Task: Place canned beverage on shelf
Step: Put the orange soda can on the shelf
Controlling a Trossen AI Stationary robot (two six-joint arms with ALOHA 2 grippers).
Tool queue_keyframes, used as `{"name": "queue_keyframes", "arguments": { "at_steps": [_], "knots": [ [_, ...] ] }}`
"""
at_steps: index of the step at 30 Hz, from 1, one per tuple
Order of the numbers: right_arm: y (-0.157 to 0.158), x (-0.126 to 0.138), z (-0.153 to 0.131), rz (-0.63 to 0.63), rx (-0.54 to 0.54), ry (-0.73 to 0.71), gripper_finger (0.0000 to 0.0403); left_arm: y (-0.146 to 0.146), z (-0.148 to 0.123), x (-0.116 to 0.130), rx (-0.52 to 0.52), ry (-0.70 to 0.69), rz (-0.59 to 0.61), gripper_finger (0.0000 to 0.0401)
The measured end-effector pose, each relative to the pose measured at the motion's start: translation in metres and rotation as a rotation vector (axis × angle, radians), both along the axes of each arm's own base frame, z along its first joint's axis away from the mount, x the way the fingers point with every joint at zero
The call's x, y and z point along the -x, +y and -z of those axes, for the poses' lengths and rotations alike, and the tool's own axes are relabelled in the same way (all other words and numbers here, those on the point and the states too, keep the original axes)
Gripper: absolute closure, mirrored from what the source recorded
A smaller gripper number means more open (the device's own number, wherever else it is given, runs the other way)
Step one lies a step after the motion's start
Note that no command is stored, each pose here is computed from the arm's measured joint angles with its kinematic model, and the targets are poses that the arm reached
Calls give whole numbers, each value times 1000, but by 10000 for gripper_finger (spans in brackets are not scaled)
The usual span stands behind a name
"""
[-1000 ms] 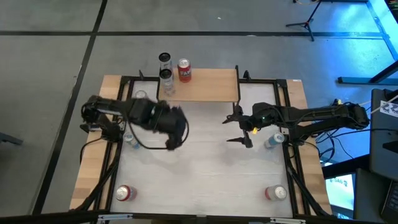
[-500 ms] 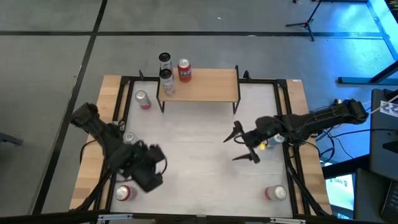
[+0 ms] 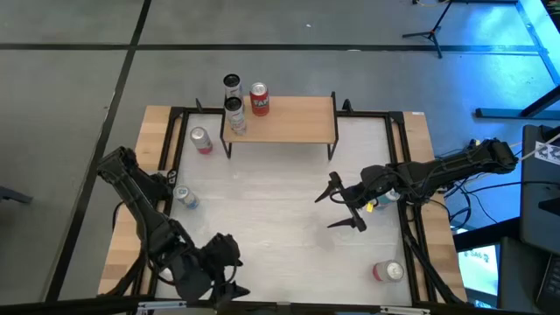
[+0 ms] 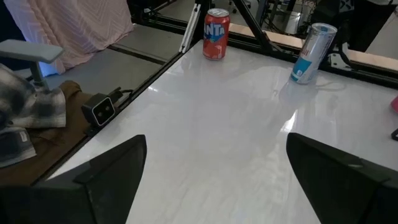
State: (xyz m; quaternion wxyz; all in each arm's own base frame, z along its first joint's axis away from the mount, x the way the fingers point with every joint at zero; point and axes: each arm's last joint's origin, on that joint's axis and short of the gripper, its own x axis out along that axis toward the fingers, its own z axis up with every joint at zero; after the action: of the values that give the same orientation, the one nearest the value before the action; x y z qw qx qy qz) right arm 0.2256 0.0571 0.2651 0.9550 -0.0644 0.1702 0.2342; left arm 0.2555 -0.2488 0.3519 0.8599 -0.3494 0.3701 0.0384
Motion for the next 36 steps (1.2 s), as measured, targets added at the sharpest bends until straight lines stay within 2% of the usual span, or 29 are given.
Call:
{"name": "queue_keyframes", "arguments": {
  "at_steps": [3,6,15,20,29,36],
  "knots": [
    [0,0,0,1,-2,1,22,0,3,-1,15,25,-16,9],
    [1,0,0,-2,-5,2,22,4,9,5,46,120,-108,13],
    [8,0,3,-17,-13,20,22,8,27,49,113,544,-417,15],
    [13,-1,5,-34,-10,27,22,5,30,74,116,732,-537,15],
    [13,-2,5,-33,-12,18,22,-13,41,96,93,890,-609,15],
    [13,-2,4,-33,-12,14,22,-26,55,97,46,911,-609,15]
  ]
}}
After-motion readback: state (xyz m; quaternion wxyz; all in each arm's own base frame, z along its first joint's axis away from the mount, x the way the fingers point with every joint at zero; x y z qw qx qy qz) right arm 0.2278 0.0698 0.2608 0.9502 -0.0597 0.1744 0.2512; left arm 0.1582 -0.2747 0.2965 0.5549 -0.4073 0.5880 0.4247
